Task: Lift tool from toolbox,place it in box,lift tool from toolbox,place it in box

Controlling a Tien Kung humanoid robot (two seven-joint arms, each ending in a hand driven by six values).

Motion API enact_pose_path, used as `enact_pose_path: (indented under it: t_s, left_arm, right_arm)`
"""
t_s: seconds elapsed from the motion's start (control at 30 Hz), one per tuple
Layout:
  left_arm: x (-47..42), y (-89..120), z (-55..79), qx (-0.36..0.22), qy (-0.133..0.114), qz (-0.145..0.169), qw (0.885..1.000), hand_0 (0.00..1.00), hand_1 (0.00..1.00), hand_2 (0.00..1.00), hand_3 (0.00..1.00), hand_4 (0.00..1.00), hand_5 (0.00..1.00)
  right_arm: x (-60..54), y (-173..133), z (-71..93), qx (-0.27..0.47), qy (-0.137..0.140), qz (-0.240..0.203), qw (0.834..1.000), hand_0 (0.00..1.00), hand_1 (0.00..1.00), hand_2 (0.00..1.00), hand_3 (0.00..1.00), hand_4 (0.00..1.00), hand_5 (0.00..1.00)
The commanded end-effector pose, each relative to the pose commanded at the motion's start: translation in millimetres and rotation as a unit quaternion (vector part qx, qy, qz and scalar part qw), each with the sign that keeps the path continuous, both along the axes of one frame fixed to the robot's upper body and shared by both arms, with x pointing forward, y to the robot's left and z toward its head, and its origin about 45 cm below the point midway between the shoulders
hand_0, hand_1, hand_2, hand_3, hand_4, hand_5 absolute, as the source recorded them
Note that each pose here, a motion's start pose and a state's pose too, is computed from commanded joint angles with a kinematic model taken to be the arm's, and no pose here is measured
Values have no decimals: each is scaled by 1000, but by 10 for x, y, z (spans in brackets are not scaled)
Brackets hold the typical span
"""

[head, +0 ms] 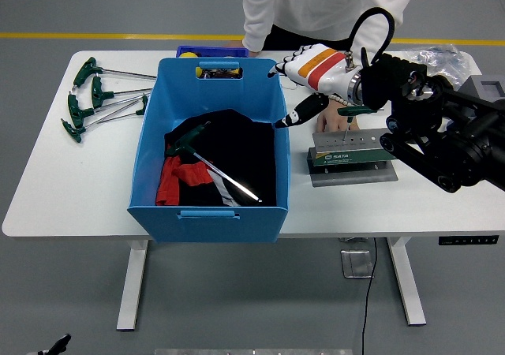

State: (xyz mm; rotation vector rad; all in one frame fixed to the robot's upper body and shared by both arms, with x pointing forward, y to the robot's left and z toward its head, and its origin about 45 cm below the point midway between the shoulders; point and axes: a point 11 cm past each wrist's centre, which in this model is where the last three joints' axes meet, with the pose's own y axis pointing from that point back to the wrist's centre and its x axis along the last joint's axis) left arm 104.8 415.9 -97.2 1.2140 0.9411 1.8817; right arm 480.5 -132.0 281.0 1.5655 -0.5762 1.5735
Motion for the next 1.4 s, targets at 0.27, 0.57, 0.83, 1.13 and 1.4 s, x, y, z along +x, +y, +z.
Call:
enact_pose_path:
  t_s: [0.27, 0.57, 0.83, 1.13, 1.4]
  left_arm:
    - [-21, -9, -9, -2, 1, 2, 1000, 747, 706, 738, 644, 685, 575]
    - [-28, -18, -13, -3, 4, 1, 1000, 747, 705, 738, 643, 685, 575]
    - [-20, -18, -12, -3, 3, 1, 1000, 746, 701, 736, 644, 685, 575]
    - [1, -15, -6, -2, 2, -1, 1000, 745, 699, 736, 643, 685, 575]
    - [2, -10, -4, -1, 3, -3, 1000, 745, 699, 736, 643, 685, 574]
  right_arm:
    - [78, -394, -96, -8, 6, -53, 999, 794, 716, 734, 669, 998, 711]
    - [138, -570, -253, -40, 11, -64, 997, 798, 696, 706, 622, 998, 711]
    - [95, -518, -398, -69, 17, -38, 997, 804, 697, 702, 555, 998, 717]
    - [56, -466, -493, -88, 24, -22, 996, 807, 676, 671, 486, 998, 724]
    - [62, -566, -608, -111, 36, -31, 993, 806, 640, 629, 479, 998, 727]
